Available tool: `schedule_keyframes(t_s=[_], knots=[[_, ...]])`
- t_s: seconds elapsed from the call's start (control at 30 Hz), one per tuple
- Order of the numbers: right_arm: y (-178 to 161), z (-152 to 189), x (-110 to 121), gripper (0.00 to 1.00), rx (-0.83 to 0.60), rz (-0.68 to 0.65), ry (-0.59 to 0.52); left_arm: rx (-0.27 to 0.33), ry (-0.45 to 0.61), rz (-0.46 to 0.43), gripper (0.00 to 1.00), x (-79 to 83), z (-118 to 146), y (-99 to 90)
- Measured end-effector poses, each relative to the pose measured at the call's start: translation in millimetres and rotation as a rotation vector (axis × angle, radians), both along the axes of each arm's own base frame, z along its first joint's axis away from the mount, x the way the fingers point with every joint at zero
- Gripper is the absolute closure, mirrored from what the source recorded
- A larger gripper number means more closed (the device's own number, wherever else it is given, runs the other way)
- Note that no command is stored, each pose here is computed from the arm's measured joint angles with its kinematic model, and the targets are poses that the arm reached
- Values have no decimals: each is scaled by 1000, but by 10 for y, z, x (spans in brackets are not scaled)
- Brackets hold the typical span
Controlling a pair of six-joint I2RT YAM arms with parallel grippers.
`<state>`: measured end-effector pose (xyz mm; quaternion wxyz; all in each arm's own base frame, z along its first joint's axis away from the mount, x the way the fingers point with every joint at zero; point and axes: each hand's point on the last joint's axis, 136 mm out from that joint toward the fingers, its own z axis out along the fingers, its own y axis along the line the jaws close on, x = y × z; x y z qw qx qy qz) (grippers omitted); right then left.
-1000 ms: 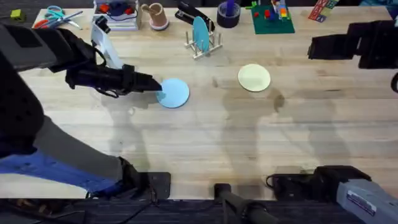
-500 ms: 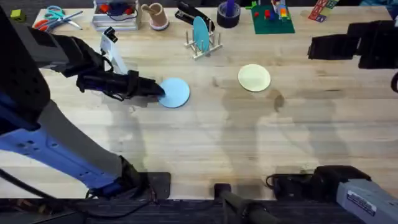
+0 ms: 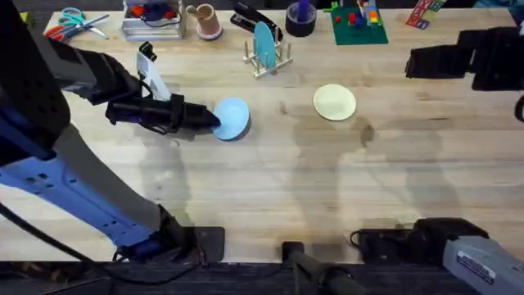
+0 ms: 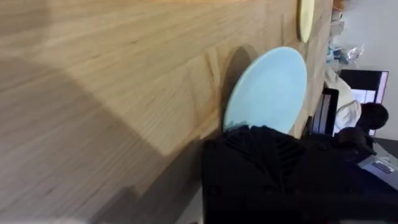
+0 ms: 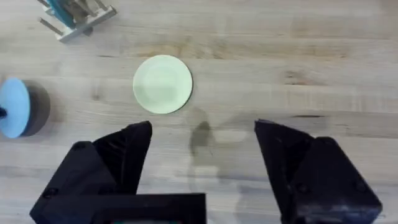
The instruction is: Pick up the plates from the table one by one and place each into a slot on the dish rack.
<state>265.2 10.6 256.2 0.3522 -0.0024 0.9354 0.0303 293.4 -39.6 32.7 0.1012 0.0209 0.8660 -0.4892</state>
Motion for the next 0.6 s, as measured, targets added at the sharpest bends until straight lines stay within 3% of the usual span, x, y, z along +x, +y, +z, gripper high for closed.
schedule_keyframes(t_s=[0.3,0.6], knots=[[185,85,82,7,98,53,-40,0,0,0,960,0,0,0],[721,-151,300,7,296,203,81,0,0,0,960,0,0,0]])
